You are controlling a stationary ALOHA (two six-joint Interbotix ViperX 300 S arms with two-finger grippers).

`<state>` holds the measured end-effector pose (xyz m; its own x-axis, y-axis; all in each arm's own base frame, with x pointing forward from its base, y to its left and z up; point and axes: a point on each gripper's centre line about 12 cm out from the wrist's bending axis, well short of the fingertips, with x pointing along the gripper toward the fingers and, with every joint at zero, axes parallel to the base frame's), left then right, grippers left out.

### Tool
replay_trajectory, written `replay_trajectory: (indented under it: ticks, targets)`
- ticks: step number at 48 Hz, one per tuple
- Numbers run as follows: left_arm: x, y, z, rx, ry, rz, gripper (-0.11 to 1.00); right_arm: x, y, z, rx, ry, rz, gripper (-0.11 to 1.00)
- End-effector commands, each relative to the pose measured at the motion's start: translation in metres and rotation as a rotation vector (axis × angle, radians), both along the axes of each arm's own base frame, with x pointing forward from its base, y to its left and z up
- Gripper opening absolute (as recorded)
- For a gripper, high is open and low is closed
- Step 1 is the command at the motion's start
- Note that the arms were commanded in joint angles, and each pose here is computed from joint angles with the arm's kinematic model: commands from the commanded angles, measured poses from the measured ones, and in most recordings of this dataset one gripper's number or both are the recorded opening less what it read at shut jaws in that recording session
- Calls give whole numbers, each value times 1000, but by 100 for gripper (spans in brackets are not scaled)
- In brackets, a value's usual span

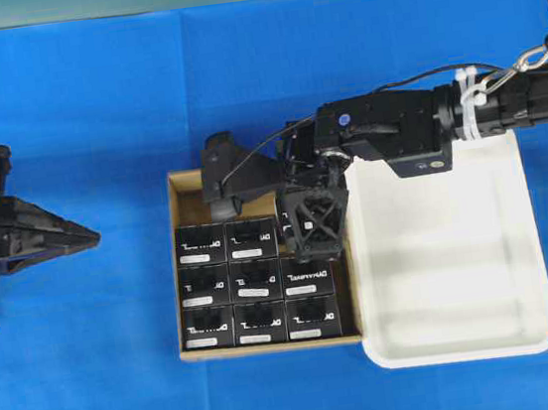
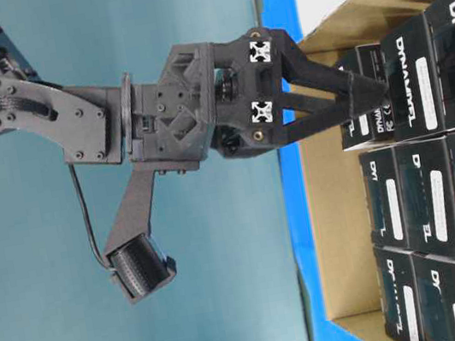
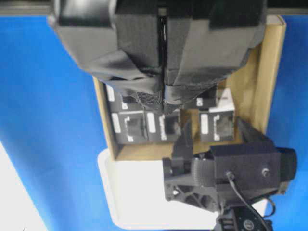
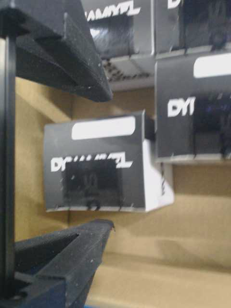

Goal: Pick the box from inside the cardboard box.
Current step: 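Close the right gripper on the black box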

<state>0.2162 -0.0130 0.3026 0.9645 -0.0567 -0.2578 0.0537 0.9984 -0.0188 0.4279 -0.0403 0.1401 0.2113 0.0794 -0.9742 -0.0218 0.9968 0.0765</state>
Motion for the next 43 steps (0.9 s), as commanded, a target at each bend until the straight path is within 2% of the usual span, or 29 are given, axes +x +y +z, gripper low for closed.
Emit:
replay_trajectory:
  ticks: [1, 14, 34, 39, 43]
  targets:
    - [3, 0, 11, 0, -28, -2, -7, 1, 1, -4, -1, 2, 2, 98]
    - [5, -1, 8, -1, -14, -1, -7, -5, 0, -20, -6, -2, -4, 98]
    - [7, -1, 8, -1, -15, -1, -7, -3, 2, -22, -12, -33, -6, 97]
    - [7, -1, 8, -1, -18, -2, -7, -2, 7, -22, -12, -36, 5, 90]
    - [7, -1, 8, -1, -18, -2, -7, -1, 11, -22, -12, -38, 14, 77]
